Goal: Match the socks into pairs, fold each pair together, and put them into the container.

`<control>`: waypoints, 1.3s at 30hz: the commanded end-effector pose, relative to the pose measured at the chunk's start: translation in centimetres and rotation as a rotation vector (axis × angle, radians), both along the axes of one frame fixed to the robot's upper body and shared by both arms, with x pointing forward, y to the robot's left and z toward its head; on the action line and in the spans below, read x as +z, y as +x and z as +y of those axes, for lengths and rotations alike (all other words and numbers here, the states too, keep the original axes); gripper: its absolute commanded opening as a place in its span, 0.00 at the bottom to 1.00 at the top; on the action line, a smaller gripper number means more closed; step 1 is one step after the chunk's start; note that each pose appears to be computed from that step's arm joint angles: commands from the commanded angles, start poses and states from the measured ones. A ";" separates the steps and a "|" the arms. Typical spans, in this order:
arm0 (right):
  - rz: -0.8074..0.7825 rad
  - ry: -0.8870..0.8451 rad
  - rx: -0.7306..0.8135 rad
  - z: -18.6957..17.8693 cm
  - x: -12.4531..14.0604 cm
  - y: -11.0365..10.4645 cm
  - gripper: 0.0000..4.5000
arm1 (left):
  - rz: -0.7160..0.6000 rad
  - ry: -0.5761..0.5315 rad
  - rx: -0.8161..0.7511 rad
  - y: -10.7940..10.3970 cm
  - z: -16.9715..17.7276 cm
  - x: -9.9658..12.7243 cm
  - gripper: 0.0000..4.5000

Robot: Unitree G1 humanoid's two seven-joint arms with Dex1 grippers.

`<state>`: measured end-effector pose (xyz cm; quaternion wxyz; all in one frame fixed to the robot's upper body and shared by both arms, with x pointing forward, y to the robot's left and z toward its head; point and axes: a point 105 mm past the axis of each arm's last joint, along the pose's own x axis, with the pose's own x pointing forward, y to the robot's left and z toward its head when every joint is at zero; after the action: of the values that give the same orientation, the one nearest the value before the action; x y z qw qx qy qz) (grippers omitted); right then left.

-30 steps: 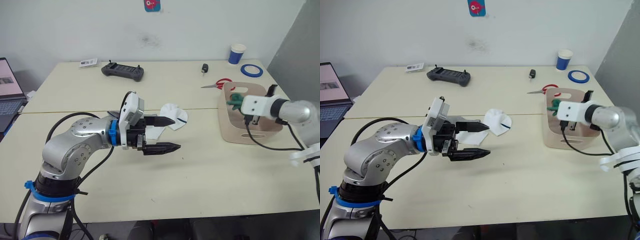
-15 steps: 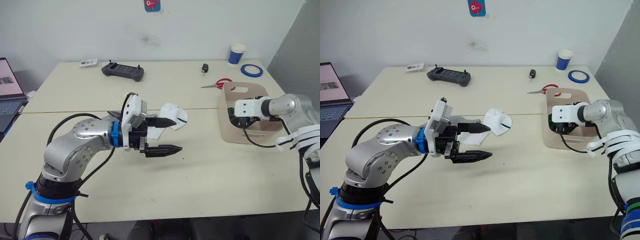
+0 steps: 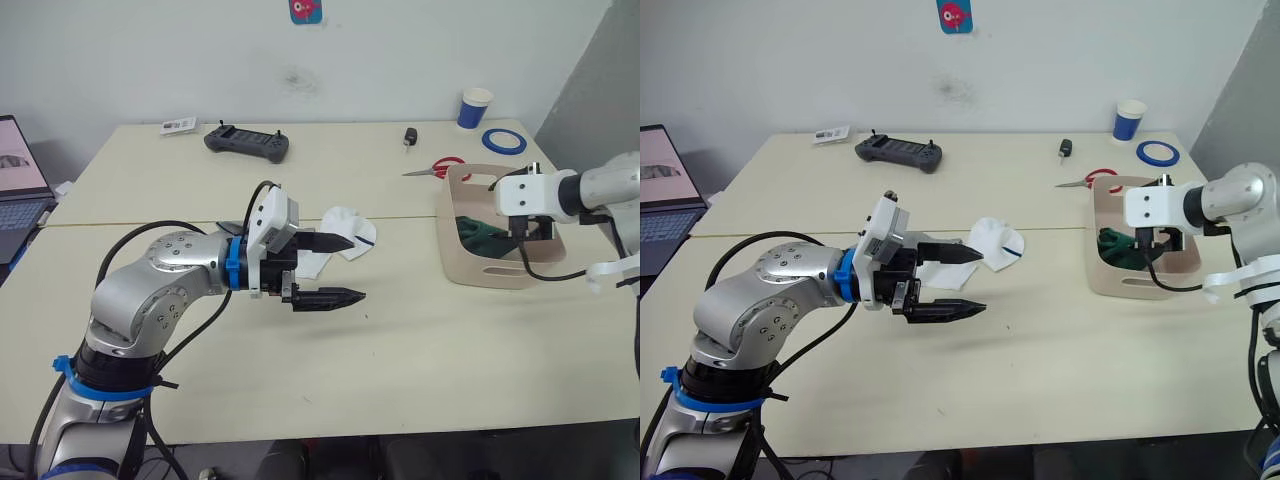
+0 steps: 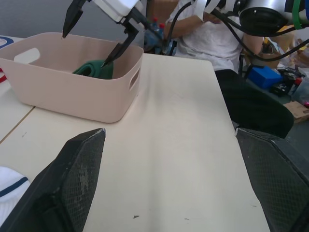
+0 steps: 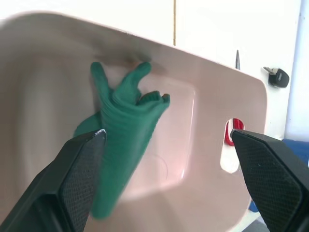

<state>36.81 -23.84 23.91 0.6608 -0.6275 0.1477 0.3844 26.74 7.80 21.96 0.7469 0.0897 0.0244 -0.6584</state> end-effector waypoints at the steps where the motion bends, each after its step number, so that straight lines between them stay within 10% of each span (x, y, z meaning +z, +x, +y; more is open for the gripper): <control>1: 0.000 0.016 0.050 0.5 2.3 -2.4 0.99 | -0.039 0.002 0.000 -0.1 0.2 0.5 1.00; 14: -0.157 0.621 0.127 5.5 6.8 -5.3 0.99 | -0.074 0.056 0.290 1.8 6.1 -0.7 1.00; 26: 0.002 0.984 0.045 11.2 -4.3 -9.7 0.99 | -0.005 0.093 0.830 0.6 17.8 -7.2 1.00; 39: 0.186 1.009 -0.028 11.2 -8.3 -12.5 0.99 | 0.078 0.141 0.778 -1.6 18.0 -9.6 1.00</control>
<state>24.72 -12.75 14.69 0.8738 -0.1833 0.0281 0.4496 24.90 26.08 11.04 0.9333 0.0759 0.1477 -0.3184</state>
